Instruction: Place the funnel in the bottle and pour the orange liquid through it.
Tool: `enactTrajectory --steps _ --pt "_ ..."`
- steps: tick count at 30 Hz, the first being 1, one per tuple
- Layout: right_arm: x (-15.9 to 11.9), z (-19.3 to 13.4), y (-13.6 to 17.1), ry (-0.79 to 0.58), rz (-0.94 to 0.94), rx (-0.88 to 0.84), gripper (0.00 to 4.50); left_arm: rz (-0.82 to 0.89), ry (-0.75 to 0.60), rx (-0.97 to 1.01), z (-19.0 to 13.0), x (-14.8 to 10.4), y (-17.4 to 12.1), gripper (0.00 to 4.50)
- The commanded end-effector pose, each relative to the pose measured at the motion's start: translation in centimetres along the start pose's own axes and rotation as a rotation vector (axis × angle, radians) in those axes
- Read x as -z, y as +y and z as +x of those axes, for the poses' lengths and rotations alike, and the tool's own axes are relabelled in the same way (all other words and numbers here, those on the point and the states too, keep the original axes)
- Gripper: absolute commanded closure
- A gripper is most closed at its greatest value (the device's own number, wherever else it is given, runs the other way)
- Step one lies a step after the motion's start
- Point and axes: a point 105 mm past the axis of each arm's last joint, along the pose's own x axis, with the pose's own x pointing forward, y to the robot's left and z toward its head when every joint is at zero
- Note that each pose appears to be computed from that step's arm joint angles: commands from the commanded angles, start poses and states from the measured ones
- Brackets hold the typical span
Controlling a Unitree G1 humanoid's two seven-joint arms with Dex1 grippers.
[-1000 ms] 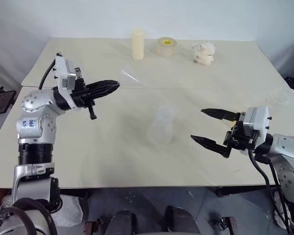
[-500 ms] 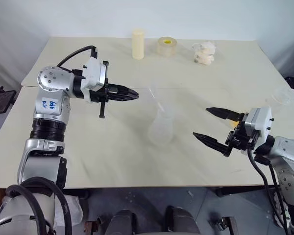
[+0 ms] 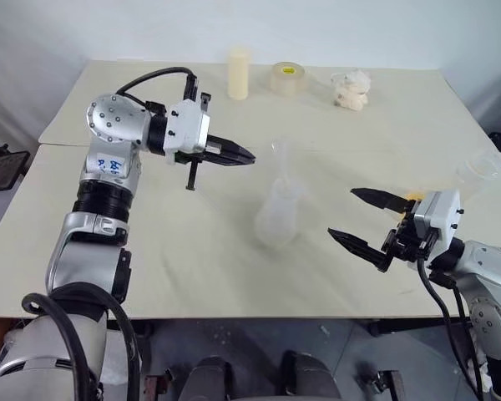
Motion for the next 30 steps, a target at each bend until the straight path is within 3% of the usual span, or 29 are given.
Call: enactTrajectory --steps 1,10,28,30 --pt "-1.3 -0.2 0.1 -0.044 -0.049 0.012 0.00 0.085 0.007 0.066 0.5 -1.1 0.5 4.47" --pt "-1.2 -0.4 0.2 -0.045 -0.048 0.036 0.00 0.197 0.067 0.223 1.7 -1.5 0.1 4.47" --pt "-0.9 -0.6 0.1 -0.035 -0.049 0.056 0.00 0.307 0.124 0.324 1.8 -2.0 -0.3 4.47" --pt "-0.9 -0.5 0.1 -0.034 -0.048 0.054 0.00 0.318 0.107 0.328 2.1 -2.4 -0.4 4.08"
